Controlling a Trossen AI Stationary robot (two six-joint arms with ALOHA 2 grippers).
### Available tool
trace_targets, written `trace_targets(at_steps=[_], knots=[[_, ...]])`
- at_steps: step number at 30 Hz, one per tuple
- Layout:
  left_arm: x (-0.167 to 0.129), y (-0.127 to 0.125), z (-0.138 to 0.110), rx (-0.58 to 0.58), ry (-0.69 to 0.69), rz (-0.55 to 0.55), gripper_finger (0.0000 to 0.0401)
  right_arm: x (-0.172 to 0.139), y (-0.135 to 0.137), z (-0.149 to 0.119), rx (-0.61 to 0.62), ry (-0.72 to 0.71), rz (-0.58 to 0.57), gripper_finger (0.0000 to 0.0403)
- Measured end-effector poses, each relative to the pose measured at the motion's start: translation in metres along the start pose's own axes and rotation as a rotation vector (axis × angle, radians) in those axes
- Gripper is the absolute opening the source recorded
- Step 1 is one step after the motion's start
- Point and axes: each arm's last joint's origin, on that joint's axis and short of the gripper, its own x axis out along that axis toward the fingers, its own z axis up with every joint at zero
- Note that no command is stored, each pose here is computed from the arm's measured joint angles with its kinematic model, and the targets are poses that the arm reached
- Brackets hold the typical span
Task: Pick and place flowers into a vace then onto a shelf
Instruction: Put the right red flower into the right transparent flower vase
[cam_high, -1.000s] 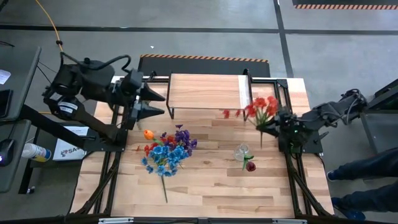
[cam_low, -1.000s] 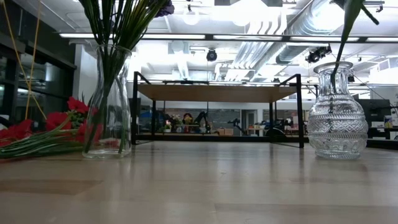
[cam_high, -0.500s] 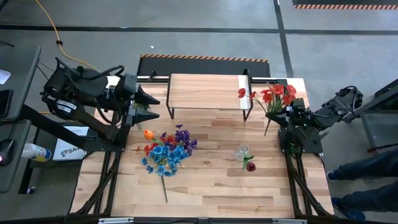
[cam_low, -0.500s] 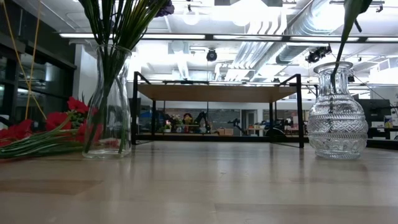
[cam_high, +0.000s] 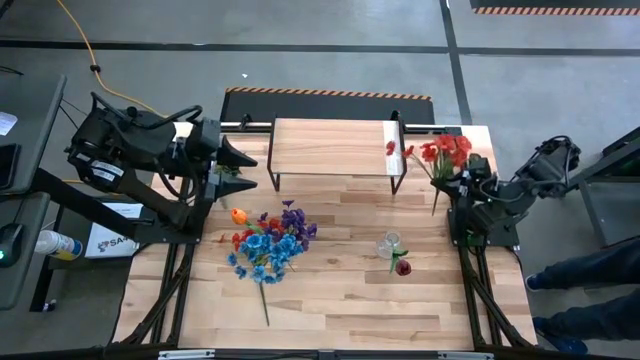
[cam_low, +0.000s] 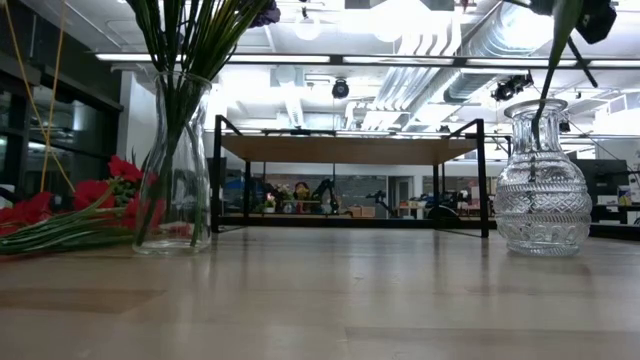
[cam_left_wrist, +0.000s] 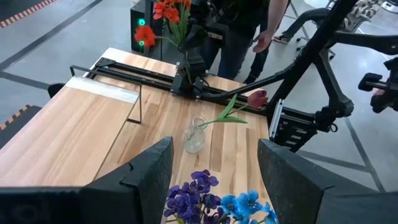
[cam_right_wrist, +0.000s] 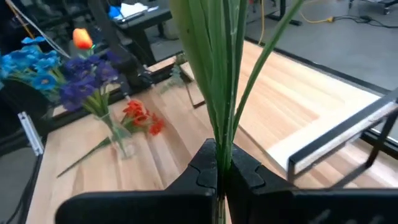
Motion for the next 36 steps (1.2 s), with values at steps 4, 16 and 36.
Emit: trace_targets(at_steps=[4,16,36], knots=[[0.0,0.0,0.0,-0.01,0.0,0.0,0.0266,-0.004,-0.005,0.002,0.023,-0.04,-0.003,0.0],[0.0,0.0,0.0,-0.019,-0.003,0.007,0.0266,0.014,0.014,-0.024,0.104,-0.175,0.079,0.0],[0.0,-0.001,0.002,-0.038,-0.026,-0.001,0.0266,0.04,0.036,-0.063,0.162,-0.257,0.268,0.0]])
